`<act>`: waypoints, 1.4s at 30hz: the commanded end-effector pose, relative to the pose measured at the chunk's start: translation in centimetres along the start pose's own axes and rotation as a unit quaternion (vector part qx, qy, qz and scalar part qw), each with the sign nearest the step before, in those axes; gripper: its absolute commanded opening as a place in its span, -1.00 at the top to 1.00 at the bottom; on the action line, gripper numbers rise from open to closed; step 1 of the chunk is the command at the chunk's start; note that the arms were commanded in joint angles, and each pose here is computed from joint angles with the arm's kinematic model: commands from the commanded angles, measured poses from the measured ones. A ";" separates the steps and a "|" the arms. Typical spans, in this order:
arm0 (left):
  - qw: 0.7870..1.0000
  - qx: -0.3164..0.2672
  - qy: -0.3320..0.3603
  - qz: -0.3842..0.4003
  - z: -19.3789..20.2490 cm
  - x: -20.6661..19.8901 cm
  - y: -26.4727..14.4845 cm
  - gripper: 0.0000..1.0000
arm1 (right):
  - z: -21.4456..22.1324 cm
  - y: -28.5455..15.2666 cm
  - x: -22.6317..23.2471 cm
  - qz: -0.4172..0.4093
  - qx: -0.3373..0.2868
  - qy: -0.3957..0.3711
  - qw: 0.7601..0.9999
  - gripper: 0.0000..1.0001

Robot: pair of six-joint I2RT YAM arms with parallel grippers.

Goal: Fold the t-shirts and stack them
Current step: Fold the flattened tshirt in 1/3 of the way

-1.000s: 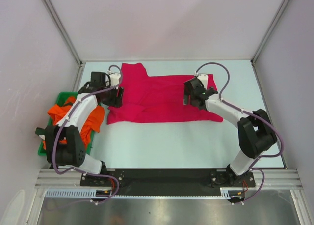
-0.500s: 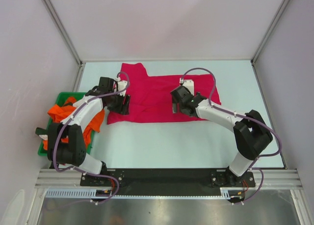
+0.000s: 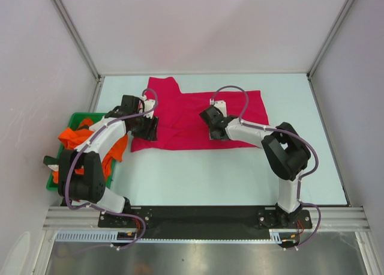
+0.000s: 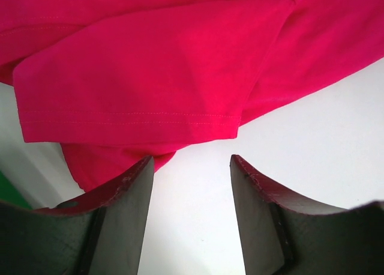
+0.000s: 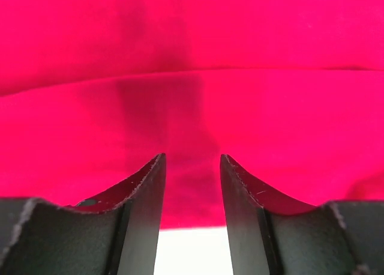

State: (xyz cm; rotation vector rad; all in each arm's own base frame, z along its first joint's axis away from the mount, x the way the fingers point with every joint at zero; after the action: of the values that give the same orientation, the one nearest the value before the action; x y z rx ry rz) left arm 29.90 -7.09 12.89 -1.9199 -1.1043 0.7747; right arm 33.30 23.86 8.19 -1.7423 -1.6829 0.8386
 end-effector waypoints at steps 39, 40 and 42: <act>0.989 0.146 -0.006 0.031 3.7 -0.2 4.4 -0.09 | 3.9 1.3 -14.1 0.148 0.142 0.146 0.968 -0.11; 0.988 0.150 -0.006 0.032 4.1 -0.3 4.4 -0.09 | 4.3 1.0 -14.4 0.151 0.147 0.147 0.966 -0.11; 0.988 0.151 -0.007 0.036 4.3 -0.4 4.2 -0.09 | 4.6 0.5 -14.8 0.155 0.152 0.150 0.965 -0.11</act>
State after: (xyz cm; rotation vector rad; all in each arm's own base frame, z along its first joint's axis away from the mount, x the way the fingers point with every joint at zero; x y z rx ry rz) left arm 29.18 -7.34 7.10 -1.7029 -0.9198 0.9453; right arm 34.02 11.87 6.35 -1.8266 -1.2001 0.7003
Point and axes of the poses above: each gripper's point midway between its finger pads, its own y axis out along the fingers, its own x axis along the line the jaws close on, z = x × y, the point moved 5 cm from there along -y, back along the fingers, and after that the axes turned 3 degrees about y, right-handed, at the moved point
